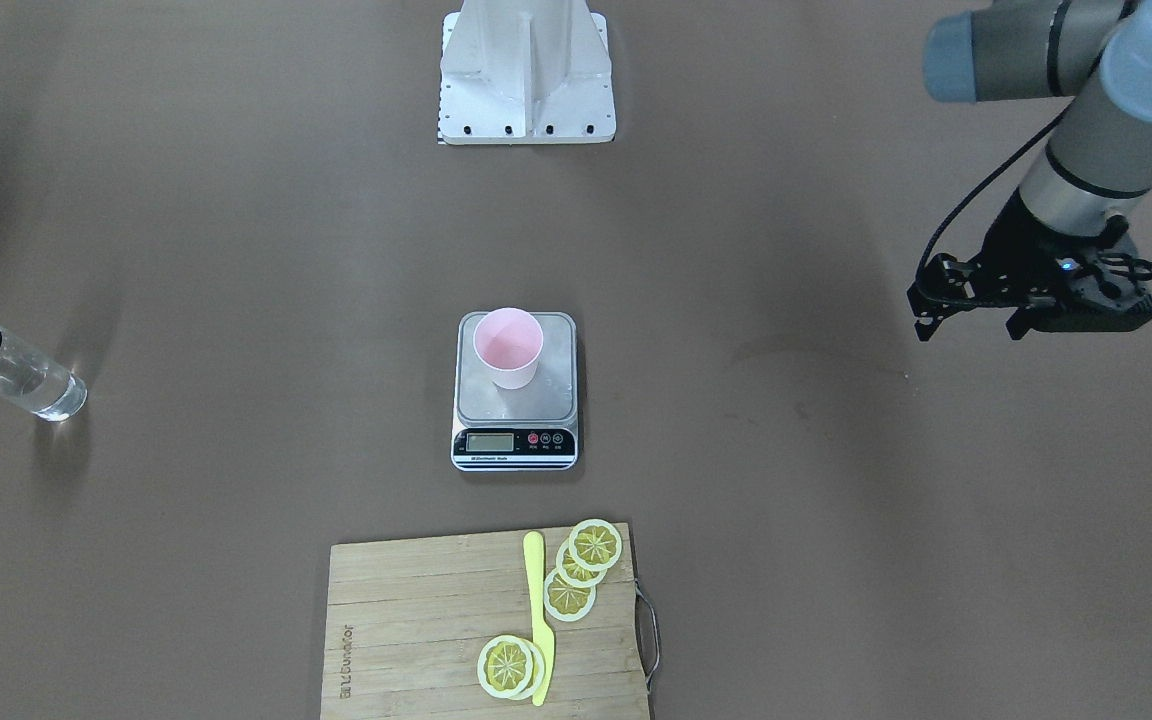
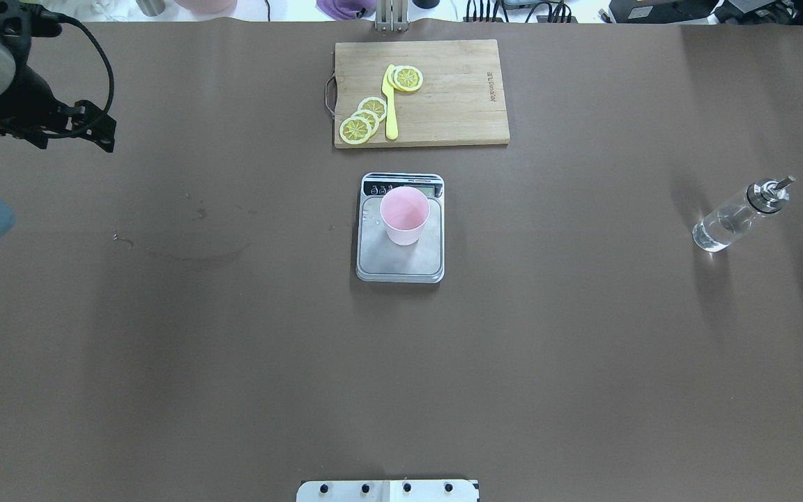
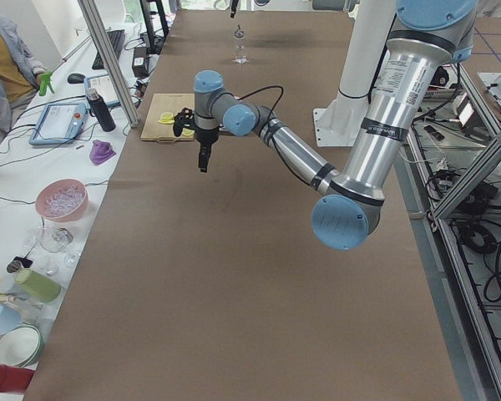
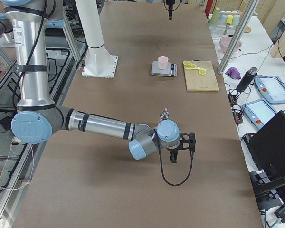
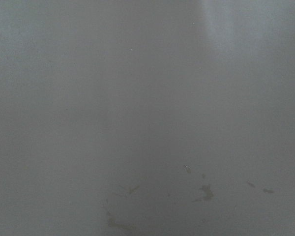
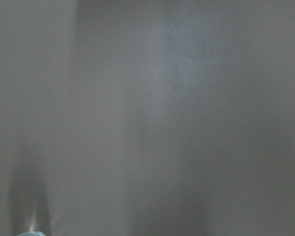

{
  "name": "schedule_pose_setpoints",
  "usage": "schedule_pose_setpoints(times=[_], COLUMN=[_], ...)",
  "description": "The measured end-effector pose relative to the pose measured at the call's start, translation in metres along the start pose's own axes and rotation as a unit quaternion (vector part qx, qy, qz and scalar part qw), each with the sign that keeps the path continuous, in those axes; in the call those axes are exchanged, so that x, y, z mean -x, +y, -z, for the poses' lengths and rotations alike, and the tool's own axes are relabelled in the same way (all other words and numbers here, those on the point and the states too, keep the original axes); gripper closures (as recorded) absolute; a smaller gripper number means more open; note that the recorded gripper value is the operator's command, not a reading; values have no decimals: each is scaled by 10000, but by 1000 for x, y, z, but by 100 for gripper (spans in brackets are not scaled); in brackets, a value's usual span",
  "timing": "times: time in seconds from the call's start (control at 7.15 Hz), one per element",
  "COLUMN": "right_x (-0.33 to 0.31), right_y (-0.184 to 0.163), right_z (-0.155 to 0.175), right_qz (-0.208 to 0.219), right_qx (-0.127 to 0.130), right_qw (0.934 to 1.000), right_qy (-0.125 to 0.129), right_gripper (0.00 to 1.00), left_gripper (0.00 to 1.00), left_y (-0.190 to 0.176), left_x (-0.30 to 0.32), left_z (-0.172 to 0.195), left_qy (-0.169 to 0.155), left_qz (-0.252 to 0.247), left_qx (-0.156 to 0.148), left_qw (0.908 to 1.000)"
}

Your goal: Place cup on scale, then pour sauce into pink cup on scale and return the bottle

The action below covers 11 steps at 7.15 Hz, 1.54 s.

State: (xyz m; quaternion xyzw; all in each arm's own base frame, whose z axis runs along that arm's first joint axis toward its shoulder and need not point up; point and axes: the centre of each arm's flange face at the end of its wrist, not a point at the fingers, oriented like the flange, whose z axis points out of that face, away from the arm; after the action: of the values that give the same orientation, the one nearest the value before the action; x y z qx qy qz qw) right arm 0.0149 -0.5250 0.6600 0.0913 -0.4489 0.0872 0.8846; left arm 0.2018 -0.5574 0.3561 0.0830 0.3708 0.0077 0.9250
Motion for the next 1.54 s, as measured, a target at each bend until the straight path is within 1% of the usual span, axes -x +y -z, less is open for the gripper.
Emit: schedule_pose_setpoints(times=[0.28,0.42,0.56,0.7,0.84,0.98,1.12,1.26,1.4,1.54], right_x=[11,11,6,1,0,3,10,15,17,19], right_y=[-3,-2,-2,-3,-6,-10,-14,-18,-19,-19], right_z=[0,-2,-4,-5,-1,10,28,45,54,59], right_qz=[-157,-212,-146,90,339,531,690,812,888,921], right_qx=[189,250,306,389,535,724,925,1069,1149,1169], right_qw=[9996,9993,9989,9978,9953,9913,9869,9836,9816,9810], right_qy=[127,195,337,520,738,963,1125,1207,1239,1244], right_gripper=[0,0,0,0,0,0,0,0,0,0], left_gripper=[3,3,2,2,2,2,2,2,2,2], left_y=[-22,-26,-28,-29,-26,-18,-10,0,9,17], left_x=[78,125,175,223,268,305,333,355,367,373], left_z=[5,5,3,1,-3,-10,-15,-20,-24,-28], left_qy=[-150,-210,-237,-277,-307,-316,-233,-24,151,235], left_qz=[-559,-842,-1080,-1235,-1237,-1099,-893,-656,-489,-397], left_qx=[74,160,267,369,490,612,704,755,788,824], left_qw=[9983,9961,9935,9913,9906,9916,9932,9950,9956,9955])
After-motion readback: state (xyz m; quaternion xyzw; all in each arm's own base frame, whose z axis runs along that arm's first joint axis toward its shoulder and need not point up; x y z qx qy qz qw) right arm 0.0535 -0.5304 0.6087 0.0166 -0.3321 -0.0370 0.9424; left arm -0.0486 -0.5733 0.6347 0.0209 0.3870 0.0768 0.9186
